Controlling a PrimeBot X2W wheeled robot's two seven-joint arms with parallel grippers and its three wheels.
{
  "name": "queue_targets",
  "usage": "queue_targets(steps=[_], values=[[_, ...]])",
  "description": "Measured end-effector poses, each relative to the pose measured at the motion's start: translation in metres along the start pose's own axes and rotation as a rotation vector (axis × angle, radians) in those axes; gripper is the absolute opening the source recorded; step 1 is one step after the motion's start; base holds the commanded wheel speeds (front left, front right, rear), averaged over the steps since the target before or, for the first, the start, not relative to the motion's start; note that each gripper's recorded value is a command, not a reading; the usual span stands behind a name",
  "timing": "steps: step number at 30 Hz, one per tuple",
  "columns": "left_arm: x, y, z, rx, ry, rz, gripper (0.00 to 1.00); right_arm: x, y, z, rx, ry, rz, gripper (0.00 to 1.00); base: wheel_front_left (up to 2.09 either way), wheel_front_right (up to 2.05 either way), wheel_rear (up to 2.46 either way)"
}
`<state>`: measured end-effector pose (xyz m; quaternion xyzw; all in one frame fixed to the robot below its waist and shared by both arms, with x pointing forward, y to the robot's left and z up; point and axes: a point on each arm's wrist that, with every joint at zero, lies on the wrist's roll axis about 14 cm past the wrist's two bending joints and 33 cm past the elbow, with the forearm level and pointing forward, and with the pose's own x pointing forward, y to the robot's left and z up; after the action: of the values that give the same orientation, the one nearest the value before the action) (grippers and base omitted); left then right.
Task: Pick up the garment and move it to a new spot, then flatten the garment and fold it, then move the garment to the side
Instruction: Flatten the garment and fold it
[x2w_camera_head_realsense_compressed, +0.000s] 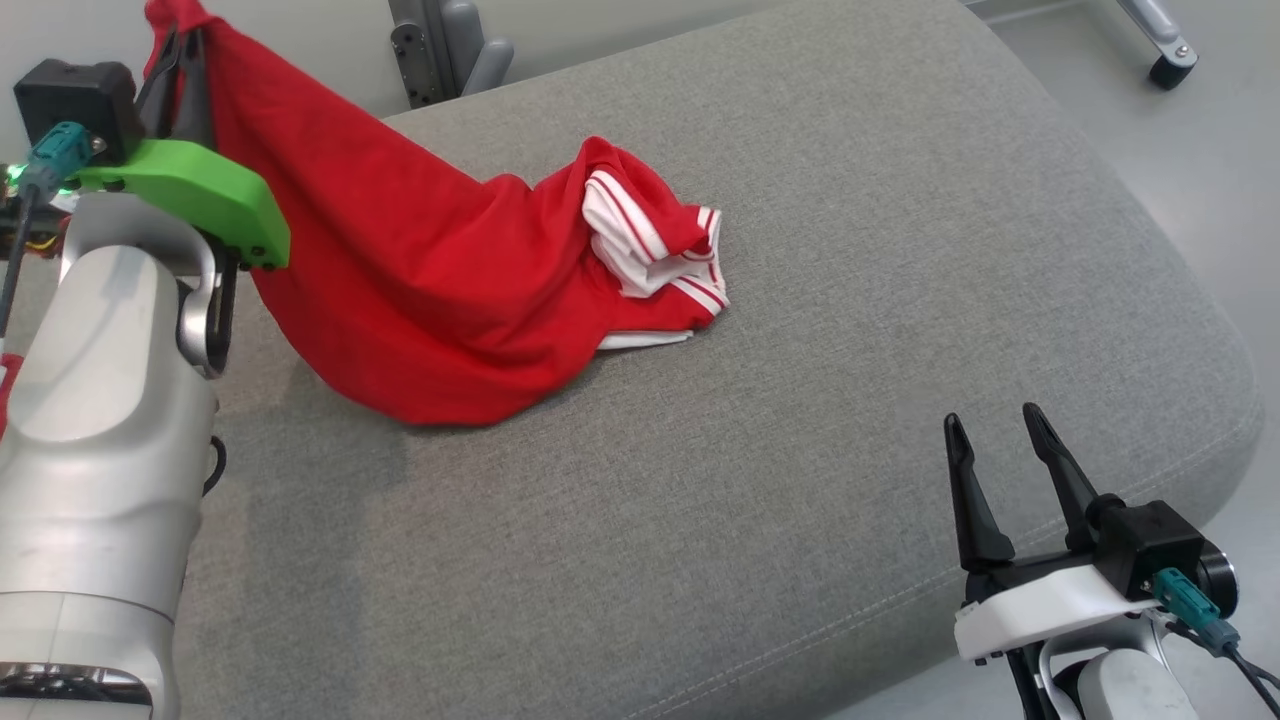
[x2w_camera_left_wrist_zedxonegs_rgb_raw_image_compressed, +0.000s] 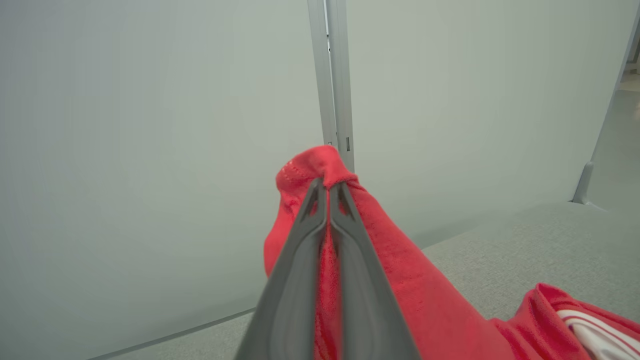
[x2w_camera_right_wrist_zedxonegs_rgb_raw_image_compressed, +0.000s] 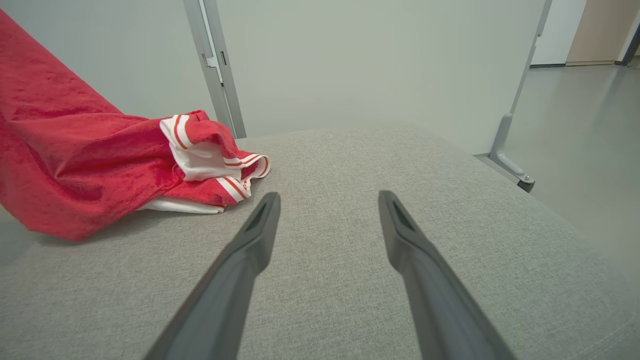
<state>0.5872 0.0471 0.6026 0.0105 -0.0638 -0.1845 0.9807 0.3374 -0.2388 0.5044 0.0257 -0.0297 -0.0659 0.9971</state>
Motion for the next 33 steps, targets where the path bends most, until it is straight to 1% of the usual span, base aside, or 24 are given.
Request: queue_targets(steps=[5, 7, 8, 10, 12, 17, 21, 24, 26, 33], values=[[0.0, -0.024, 0.047, -0.021, -0.154, -0.032, 0.0, -0.008, -0.006, 0.002, 0.003, -0.006, -0.02, 1.0, 0.0, 0.0, 0.0], [-0.007, -0.03, 0.054, -0.043, -0.183, -0.042, 0.0, -0.009, -0.007, 0.001, 0.004, -0.004, -0.021, 1.0, 0.0, 0.0, 0.0], [-0.013, -0.033, 0.05, -0.058, -0.185, -0.045, 0.0, -0.01, -0.006, 0.0, 0.004, -0.002, -0.02, 1.0, 0.0, 0.0, 0.0], [-0.03, -0.04, 0.035, -0.091, -0.167, -0.052, 0.0, -0.011, -0.005, -0.001, 0.005, 0.0, -0.014, 1.0, 0.0, 0.0, 0.0], [-0.052, -0.043, 0.007, -0.132, -0.112, -0.041, 0.0, -0.011, 0.0, -0.002, 0.009, 0.002, 0.0, 1.0, 0.0, 0.0, 0.0], [-0.13, -0.048, -0.09, -0.204, 0.132, 0.011, 0.0, -0.009, 0.011, -0.004, 0.015, 0.007, 0.035, 1.0, 0.0, 0.0, 0.0], [-0.191, -0.052, -0.145, -0.249, 0.3, 0.063, 0.0, -0.004, 0.021, -0.004, 0.019, 0.004, 0.069, 1.0, 0.0, 0.0, 0.0], [-0.223, -0.056, -0.167, -0.274, 0.376, 0.09, 0.0, 0.001, 0.03, -0.004, 0.018, 0.003, 0.097, 1.0, 0.0, 0.0, 0.0], [-0.234, -0.055, -0.172, -0.28, 0.395, 0.109, 0.0, 0.004, 0.037, -0.005, 0.02, 0.005, 0.12, 1.0, 0.0, 0.0, 0.0], [-0.275, -0.035, -0.191, -0.284, 0.463, 0.228, 0.0, 0.009, 0.059, -0.011, 0.02, 0.018, 0.186, 1.0, 0.0, 0.0, 0.0]])
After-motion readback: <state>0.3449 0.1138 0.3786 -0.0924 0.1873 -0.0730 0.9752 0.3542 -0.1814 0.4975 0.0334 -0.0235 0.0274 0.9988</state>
